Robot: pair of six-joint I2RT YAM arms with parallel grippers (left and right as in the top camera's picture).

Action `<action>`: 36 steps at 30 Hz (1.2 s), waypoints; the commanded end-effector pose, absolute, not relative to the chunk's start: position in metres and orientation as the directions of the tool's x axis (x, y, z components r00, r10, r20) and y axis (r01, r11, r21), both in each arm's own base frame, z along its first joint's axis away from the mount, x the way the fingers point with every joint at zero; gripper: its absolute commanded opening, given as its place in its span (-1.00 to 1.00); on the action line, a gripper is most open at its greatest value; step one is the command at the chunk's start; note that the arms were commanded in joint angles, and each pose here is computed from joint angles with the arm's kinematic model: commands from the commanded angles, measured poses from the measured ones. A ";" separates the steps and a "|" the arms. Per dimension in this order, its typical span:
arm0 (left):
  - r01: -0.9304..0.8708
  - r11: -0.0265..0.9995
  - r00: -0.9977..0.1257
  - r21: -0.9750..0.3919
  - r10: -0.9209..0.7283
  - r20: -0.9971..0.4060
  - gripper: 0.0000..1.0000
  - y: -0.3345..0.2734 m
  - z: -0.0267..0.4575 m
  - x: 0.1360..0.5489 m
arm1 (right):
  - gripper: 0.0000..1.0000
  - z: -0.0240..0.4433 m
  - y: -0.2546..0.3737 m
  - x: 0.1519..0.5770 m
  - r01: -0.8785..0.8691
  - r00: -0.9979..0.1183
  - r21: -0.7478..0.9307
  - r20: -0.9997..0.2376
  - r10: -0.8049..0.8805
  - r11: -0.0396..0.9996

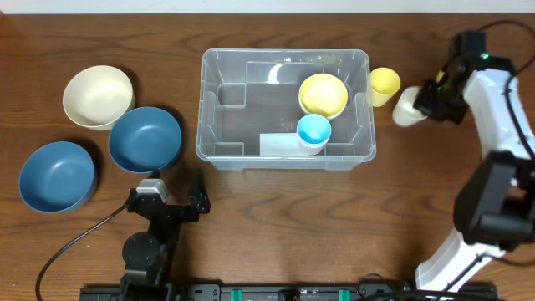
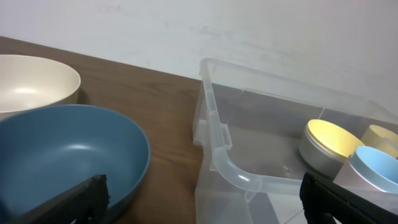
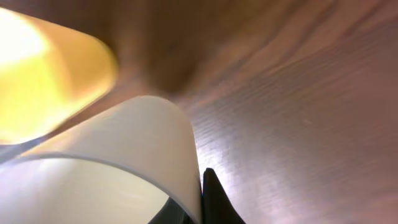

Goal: Pack container
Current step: 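Grasp the white cup and carry it over the cup stack, then lower the white cup onto the stacked cups and release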

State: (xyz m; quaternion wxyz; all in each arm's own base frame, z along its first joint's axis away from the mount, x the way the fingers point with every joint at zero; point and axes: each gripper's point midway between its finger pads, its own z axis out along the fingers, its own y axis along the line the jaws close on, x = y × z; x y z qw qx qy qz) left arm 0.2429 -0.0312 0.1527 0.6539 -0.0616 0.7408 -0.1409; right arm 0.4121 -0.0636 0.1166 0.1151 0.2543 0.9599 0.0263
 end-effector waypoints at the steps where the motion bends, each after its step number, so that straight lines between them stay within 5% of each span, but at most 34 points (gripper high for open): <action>1: 0.075 0.961 -0.177 -0.268 -0.252 -0.951 0.96 -0.029 0.137 0.242 | -0.98 0.206 -0.054 0.415 0.438 -0.789 0.200 -0.381 0.481 0.877; 10: 0.075 0.961 -0.177 -0.268 -0.252 -0.951 0.96 -0.029 0.137 0.242 | -0.98 0.275 0.033 0.378 0.187 -0.827 0.285 -0.471 0.307 0.940; 23: 0.075 0.961 -0.177 -0.268 -0.252 -0.951 0.96 -0.029 0.137 0.242 | -0.97 0.222 0.145 0.356 -0.045 -0.928 0.176 -0.373 0.024 0.983; 36: 0.075 0.961 -0.177 -0.268 -0.252 -0.951 0.96 -0.029 0.137 0.242 | -0.98 0.167 0.164 0.355 -0.037 -0.974 0.123 -0.226 -0.008 0.992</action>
